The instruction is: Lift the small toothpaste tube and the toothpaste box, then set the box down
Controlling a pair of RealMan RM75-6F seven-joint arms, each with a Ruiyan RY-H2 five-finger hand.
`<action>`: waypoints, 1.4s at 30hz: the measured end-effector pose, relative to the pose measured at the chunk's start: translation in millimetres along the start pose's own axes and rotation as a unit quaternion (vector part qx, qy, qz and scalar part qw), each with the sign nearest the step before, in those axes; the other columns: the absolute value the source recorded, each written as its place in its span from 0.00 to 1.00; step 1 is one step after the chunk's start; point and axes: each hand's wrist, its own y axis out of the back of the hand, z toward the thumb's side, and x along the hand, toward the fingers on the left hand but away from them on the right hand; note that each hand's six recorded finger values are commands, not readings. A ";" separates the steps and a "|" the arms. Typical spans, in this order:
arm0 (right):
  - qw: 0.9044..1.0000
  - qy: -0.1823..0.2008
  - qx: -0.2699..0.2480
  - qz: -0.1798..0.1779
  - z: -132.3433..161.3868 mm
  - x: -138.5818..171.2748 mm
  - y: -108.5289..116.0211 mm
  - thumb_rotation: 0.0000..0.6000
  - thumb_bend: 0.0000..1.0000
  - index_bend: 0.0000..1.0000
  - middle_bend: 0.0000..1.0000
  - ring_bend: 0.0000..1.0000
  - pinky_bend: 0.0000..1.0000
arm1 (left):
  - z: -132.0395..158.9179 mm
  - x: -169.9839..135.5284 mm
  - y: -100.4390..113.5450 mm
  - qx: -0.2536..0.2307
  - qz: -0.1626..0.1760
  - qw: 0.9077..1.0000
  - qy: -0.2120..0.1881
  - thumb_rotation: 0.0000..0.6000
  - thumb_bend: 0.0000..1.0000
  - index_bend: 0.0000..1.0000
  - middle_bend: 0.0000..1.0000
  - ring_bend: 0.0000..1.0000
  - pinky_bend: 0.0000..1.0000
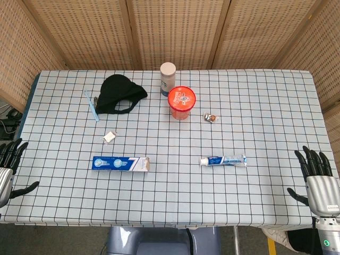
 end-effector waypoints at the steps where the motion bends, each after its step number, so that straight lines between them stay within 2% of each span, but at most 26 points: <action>1: 1.000 0.000 0.000 0.000 0.1 -0.2 -0.1 1.00 0.00 0.00 0.00 0.00 0.00 | -0.6 0.3 -0.3 0.000 -0.001 1.000 0.002 1.00 0.00 0.00 0.00 0.00 0.00; 8: 1.000 0.008 -0.020 0.018 6.7 -6.2 -8.3 1.00 0.00 0.02 0.01 0.00 0.00 | -1.5 2.0 1.3 -0.002 -0.001 1.000 0.004 1.00 0.00 0.00 0.00 0.00 0.00; 11: 0.999 0.026 -0.025 0.037 14.9 -17.9 -17.1 1.00 0.00 0.08 0.08 0.03 0.02 | -1.0 4.0 0.9 -0.002 -0.001 1.000 0.004 1.00 0.00 0.00 0.00 0.00 0.00; 15: 0.996 0.061 -0.025 0.067 30.4 -46.3 -35.1 1.00 0.00 0.20 0.16 0.12 0.13 | -0.9 6.3 -2.5 0.002 -0.006 1.000 0.007 1.00 0.00 0.00 0.00 0.00 0.00; 17: 0.993 0.070 -0.024 0.090 34.7 -60.8 -48.0 1.00 0.03 0.24 0.20 0.15 0.17 | -1.0 7.7 -3.8 0.005 -0.008 1.000 0.009 1.00 0.00 0.00 0.00 0.00 0.00; 21: 0.987 0.068 -0.041 0.141 42.5 -85.1 -72.3 1.00 0.19 0.31 0.27 0.22 0.25 | -1.7 10.2 -7.2 0.010 -0.012 1.000 0.014 1.00 0.00 0.00 0.00 0.00 0.00; 25: 0.981 0.056 -0.058 0.175 51.8 -111.9 -94.2 1.00 0.24 0.34 0.32 0.27 0.29 | -3.3 13.0 -11.1 0.013 -0.018 1.000 0.020 1.00 0.00 0.00 0.00 0.00 0.00; 28: 0.981 0.056 -0.059 0.178 60.1 -120.1 -105.6 1.00 0.28 0.39 0.37 0.31 0.33 | -4.1 15.9 -14.1 0.014 -0.022 0.999 0.023 1.00 0.00 0.00 0.00 0.00 0.00; 34: 0.978 0.060 -0.052 0.191 79.9 -124.8 -129.1 1.00 0.34 0.43 0.40 0.35 0.37 | -4.6 19.9 -17.5 0.016 -0.028 0.999 0.025 1.00 0.00 0.00 0.00 0.00 0.00; 42: 0.977 0.078 -0.042 0.195 100.4 -124.4 -141.3 1.00 0.38 0.43 0.40 0.35 0.38 | -6.9 21.4 -17.3 0.014 -0.028 0.999 0.030 1.00 0.00 0.00 0.00 0.00 0.00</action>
